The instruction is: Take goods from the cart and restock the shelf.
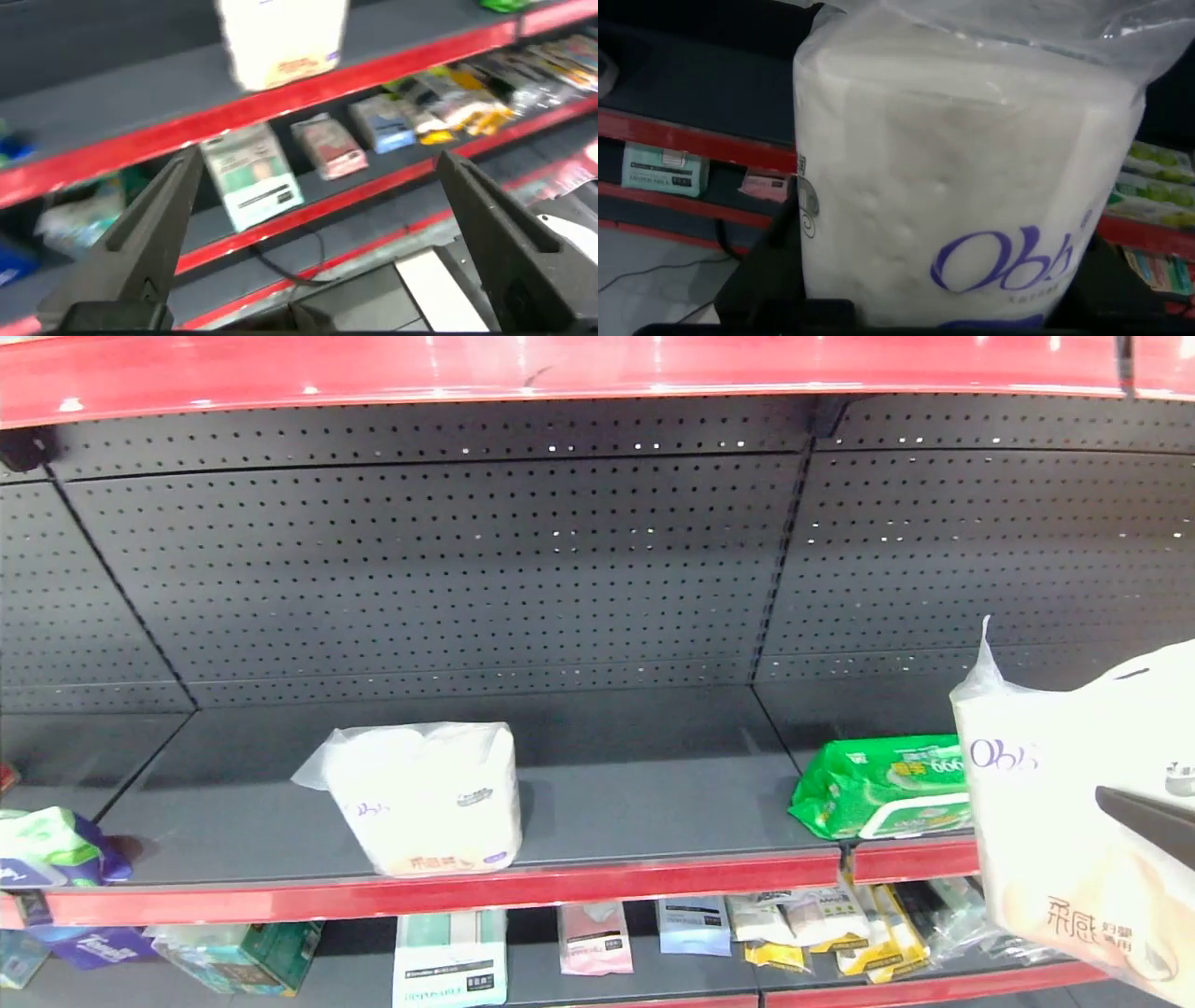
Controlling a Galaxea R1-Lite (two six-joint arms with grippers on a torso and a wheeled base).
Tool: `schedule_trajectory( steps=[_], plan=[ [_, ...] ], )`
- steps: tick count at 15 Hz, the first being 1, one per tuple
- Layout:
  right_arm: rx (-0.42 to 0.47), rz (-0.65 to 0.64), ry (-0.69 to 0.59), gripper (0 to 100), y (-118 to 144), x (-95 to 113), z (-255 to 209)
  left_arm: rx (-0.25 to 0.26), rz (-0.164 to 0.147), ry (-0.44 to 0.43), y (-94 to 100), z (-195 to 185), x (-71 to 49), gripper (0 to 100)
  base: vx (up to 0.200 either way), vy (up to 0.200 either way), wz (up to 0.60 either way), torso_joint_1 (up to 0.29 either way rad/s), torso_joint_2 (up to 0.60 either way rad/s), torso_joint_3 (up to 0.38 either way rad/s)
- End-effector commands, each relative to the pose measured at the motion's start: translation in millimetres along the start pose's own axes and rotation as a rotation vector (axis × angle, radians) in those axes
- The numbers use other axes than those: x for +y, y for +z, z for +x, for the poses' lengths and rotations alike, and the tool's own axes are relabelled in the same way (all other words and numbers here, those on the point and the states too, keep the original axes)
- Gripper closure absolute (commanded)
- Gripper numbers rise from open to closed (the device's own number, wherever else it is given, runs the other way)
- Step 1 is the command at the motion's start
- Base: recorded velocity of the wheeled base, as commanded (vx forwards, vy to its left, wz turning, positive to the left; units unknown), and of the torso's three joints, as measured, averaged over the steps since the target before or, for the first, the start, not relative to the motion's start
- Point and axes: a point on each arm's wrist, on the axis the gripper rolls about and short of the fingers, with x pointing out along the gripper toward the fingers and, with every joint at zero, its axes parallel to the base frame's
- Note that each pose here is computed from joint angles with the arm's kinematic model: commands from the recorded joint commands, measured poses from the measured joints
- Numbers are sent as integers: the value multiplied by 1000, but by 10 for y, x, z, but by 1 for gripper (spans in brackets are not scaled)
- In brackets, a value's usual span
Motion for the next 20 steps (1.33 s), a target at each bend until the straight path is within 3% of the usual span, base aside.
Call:
schedule_trajectory(
  steps=[1, 4, 7, 10, 12, 13, 14, 15, 17, 20],
  plan=[
    [12, -1, -6, 100, 5, 1, 31, -11, 6, 2, -20, -9, -4, 0, 0, 0, 600, 2, 2, 2],
    [31, -1, -35, 100, 17, -17, 98, -18, 8, 13, -22, -18, -5, 0, 0, 0, 200, 4, 1, 1],
    [-46, 4, -20, 100, 141, 3, 224, -32, 14, 25, -51, -30, -12, 0, 0, 0, 0, 0, 0, 0],
    [-50, -31, 149, 100, 217, 118, 576, -11, 38, 64, -111, 44, 17, 0, 0, 0, 0, 0, 0, 0],
    [-63, -37, 269, 100, 230, 214, 855, -30, 38, 109, -159, 155, 60, 0, 0, 0, 0, 0, 0, 0],
    [-65, -38, 299, 100, 223, 243, 947, -46, 33, 110, -181, 208, 76, 0, 0, 0, 0, 0, 0, 0],
    [-70, -38, 330, 100, 217, 284, 1090, -107, 23, 124, -181, 283, 104, 0, 0, 0, 0, 0, 0, 0],
    [-70, -38, 344, 100, 214, 332, 1284, -174, 5, 181, -211, 390, 147, 0, 0, 0, 0, 0, 0, 0],
    [-83, -40, 346, 100, 233, 373, 1449, -158, -16, 300, -356, 503, 198, 0, 0, 0, 0, 0, 0, 0],
    [-81, -44, 353, 100, 232, 398, 1473, -129, -27, 437, -387, 531, 216, 0, 0, 0, 0, 0, 0, 0]
  ],
)
